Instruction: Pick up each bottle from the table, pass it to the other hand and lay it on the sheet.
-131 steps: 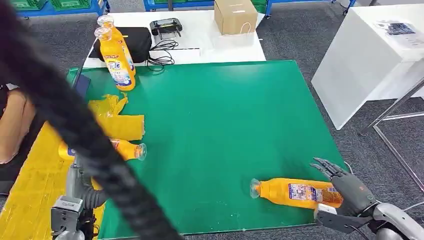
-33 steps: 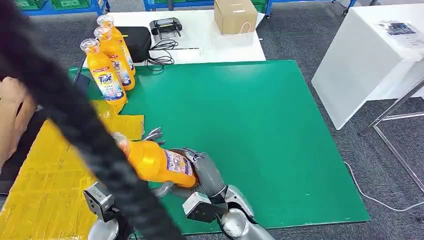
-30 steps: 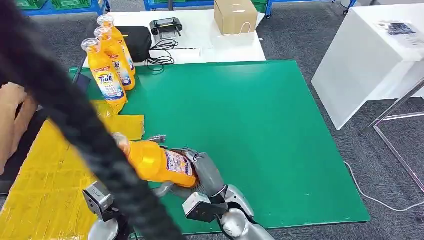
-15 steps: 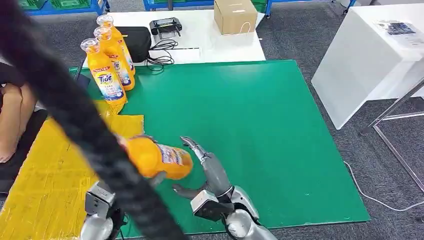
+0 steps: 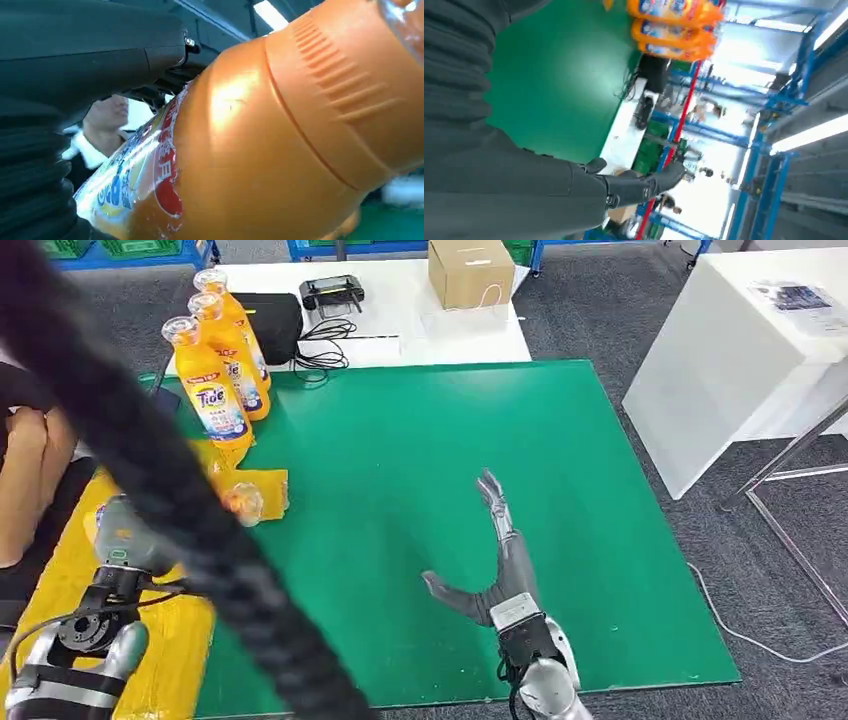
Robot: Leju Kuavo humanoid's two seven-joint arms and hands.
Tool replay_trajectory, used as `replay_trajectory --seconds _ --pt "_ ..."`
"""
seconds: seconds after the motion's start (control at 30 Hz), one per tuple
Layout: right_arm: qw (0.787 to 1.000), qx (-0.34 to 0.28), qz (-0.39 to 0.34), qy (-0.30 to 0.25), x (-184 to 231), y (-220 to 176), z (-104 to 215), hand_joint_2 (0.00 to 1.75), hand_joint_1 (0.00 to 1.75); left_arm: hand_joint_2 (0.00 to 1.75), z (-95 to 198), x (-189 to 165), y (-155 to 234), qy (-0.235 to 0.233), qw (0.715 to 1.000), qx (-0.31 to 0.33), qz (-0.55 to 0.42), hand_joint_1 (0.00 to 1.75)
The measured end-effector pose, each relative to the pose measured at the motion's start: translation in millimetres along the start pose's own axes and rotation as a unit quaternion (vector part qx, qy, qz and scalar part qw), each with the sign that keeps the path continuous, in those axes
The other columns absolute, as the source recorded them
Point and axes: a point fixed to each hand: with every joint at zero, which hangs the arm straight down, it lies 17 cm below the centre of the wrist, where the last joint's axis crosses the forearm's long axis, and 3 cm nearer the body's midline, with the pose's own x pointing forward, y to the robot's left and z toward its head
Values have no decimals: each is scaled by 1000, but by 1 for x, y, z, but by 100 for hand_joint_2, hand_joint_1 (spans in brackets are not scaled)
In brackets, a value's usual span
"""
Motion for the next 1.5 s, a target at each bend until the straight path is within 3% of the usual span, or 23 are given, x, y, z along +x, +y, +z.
replay_trajectory --seconds 0.13,0.37,0.63,0.67,0.7,1.5 --pt "1000 -4 -2 -17 12 -4 -6 175 0 175 2 -17 -44 3 998 -54 -40 175" --pt "1000 -7 -3 -25 18 -6 -9 175 0 175 8 -26 -79 2 992 -109 -67 175" --pt "999 1 -12 -40 26 -2 -21 175 0 175 10 -5 -125 0 987 -156 -44 175" --pt "999 2 -12 -41 26 -2 -21 175 0 175 11 -3 -129 4 987 -157 -34 157" --pt "999 3 -10 -42 27 -2 -21 175 0 175 12 -1 -132 8 987 -156 -24 0" --pt "999 10 21 -36 16 -4 -16 175 0 175 25 -4 -137 65 989 -115 65 0"
